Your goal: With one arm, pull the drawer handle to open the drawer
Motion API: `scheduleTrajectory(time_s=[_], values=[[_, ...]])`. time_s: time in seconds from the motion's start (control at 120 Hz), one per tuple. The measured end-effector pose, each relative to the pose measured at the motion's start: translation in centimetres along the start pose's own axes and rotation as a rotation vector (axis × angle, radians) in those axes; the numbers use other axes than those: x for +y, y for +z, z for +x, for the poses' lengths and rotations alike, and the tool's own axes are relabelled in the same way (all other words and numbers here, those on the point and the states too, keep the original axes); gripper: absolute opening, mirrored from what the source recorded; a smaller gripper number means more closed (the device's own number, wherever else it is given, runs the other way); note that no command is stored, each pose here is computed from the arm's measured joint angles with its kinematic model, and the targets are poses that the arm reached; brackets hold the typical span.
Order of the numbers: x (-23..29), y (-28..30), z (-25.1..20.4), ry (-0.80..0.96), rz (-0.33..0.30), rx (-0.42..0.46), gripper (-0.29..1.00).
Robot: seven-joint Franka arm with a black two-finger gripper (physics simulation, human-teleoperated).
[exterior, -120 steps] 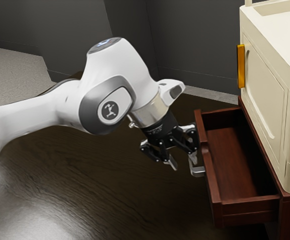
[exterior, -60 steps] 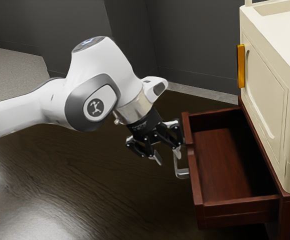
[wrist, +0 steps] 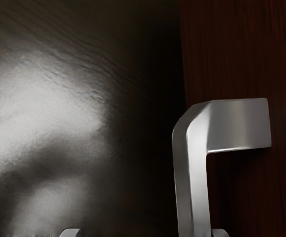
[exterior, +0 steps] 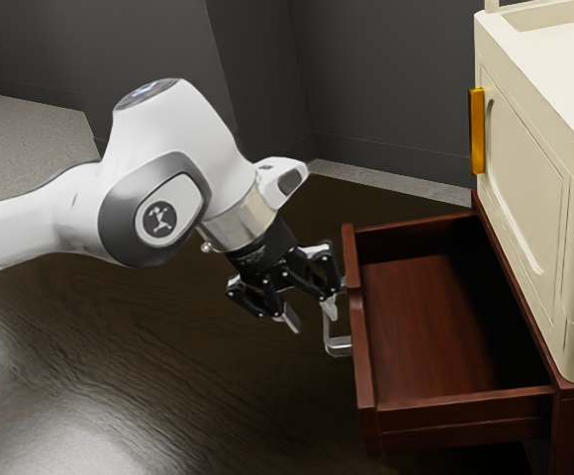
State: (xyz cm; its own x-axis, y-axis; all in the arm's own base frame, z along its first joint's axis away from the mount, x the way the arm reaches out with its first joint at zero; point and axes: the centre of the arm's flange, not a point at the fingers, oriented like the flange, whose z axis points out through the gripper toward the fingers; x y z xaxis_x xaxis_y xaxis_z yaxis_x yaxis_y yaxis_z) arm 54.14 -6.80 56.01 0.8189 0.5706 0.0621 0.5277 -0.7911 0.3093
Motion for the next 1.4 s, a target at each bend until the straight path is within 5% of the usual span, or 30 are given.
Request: scheduleTrajectory(time_s=[0.667, 1.158, 1.4], values=[[-2.4, -0.9, -0.2, -0.006, 0.005, 0.009, 0.3], [-2.9, -3.4, -0.2, -0.005, -0.043, 0.045, 0.45], [1.4, -8.0, 0.8, 0.083, -0.08, 0.102, 0.61]])
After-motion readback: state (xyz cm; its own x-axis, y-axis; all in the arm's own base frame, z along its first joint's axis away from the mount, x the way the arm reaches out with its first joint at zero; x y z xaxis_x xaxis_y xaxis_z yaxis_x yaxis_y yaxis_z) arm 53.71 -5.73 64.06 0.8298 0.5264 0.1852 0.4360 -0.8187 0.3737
